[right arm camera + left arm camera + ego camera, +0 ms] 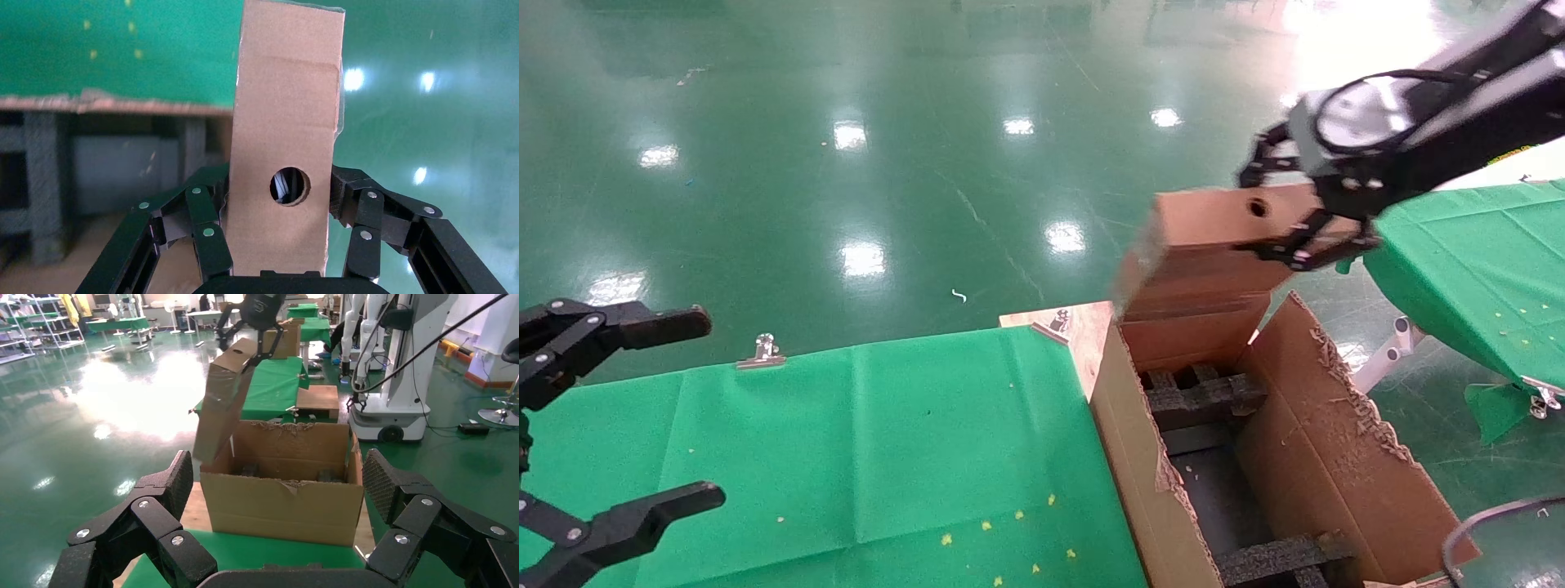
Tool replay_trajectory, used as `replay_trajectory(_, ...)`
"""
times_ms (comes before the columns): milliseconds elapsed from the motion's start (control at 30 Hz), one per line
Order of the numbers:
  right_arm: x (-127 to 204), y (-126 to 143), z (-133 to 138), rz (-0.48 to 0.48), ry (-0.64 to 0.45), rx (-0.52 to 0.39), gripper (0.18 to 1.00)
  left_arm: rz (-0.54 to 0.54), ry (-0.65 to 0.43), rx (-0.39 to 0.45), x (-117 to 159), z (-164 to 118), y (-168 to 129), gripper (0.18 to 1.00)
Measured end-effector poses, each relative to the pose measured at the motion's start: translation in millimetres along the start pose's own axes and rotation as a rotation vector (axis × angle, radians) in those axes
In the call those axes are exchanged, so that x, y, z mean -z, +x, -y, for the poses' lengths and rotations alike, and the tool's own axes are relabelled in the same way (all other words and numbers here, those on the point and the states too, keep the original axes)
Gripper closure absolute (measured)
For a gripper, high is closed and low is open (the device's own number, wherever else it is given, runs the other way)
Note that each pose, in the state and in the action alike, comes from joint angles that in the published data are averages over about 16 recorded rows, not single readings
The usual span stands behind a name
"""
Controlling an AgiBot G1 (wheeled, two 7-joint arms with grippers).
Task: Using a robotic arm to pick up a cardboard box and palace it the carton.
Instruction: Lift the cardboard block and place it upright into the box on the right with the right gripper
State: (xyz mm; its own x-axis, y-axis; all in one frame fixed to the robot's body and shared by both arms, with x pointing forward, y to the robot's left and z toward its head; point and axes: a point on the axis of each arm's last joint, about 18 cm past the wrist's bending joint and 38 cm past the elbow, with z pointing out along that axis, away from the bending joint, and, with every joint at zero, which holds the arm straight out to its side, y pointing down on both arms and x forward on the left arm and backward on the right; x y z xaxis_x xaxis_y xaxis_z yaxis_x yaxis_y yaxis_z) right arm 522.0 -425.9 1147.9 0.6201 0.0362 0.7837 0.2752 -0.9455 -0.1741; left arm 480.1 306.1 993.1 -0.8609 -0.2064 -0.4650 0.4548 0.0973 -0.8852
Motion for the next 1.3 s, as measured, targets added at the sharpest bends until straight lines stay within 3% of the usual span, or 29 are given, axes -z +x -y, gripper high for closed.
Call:
replay_trajectory(467,18.9,-47.0,-60.5,0.049,-0.104,-0.152,0.784,0.000,0.000,0.000,0.0,0.0,0.0,0.184)
replay_trajectory(1033,17.2,-60.4,-71.1,0.064,-0.101,-0.229,0.786,0.001,0.000,0.000,0.1,-0.1,-0.1,0.184)
replay_trajectory(1300,4.0,-64.9,-79.1,0.059,-0.115,-0.352,0.787,0.001,0.000,0.000,0.1,-0.1,-0.1,0.184)
